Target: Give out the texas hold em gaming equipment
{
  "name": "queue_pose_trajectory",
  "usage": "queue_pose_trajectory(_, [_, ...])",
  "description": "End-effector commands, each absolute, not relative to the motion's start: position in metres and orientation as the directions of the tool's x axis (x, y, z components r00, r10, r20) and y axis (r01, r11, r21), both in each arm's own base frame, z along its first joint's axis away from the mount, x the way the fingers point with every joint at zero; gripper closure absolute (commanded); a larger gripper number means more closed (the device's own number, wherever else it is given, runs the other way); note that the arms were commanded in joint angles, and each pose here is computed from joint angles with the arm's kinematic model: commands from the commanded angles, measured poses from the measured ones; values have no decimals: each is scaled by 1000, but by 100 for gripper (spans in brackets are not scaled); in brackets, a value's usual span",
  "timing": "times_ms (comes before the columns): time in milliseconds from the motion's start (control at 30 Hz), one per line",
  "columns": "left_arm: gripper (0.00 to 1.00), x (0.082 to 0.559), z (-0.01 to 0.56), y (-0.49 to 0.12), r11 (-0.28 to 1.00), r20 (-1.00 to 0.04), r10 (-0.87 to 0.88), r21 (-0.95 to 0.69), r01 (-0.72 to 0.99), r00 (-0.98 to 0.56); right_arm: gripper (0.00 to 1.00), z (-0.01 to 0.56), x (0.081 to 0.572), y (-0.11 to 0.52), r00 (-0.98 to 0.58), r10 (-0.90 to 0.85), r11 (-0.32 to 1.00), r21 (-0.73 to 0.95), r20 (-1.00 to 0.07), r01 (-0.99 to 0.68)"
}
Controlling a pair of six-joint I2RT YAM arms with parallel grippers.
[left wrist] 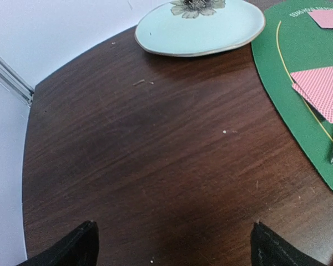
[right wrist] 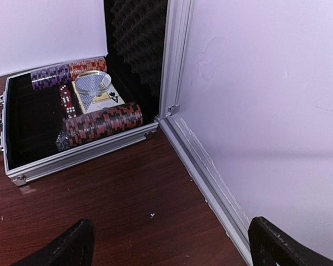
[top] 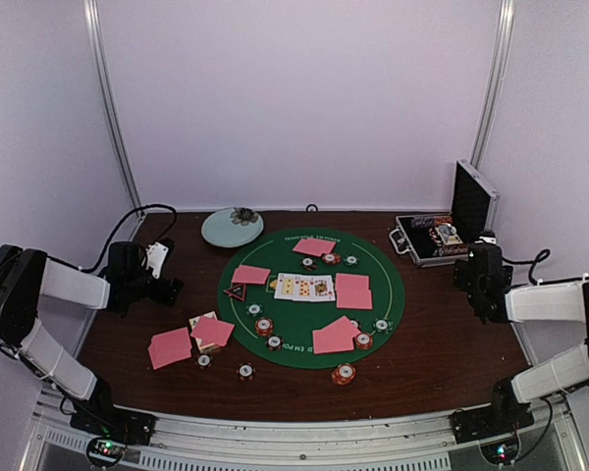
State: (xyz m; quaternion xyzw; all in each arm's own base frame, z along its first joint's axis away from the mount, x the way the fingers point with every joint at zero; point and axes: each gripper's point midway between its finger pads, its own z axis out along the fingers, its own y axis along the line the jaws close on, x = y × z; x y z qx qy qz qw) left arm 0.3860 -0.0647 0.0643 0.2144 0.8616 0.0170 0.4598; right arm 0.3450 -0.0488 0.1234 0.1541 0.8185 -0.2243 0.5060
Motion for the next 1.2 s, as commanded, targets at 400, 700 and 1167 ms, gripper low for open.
queue_pose_trajectory(400, [3,389,104,-29,968,-923,251,233,94,-292,1,150,361,-63,-116,15,851,-48,-993,524])
queue_pose_trajectory(700, [2,381,94,-23,973,-941,229,220,62,-250,1,133,385,-28,-178,-71,949,-122,-981,291])
queue_pose_trajectory(1167, [3,392,90,-13,986,-937,165,150,71,-308,0,126,396,-36,-203,-47,948,-108,-978,298])
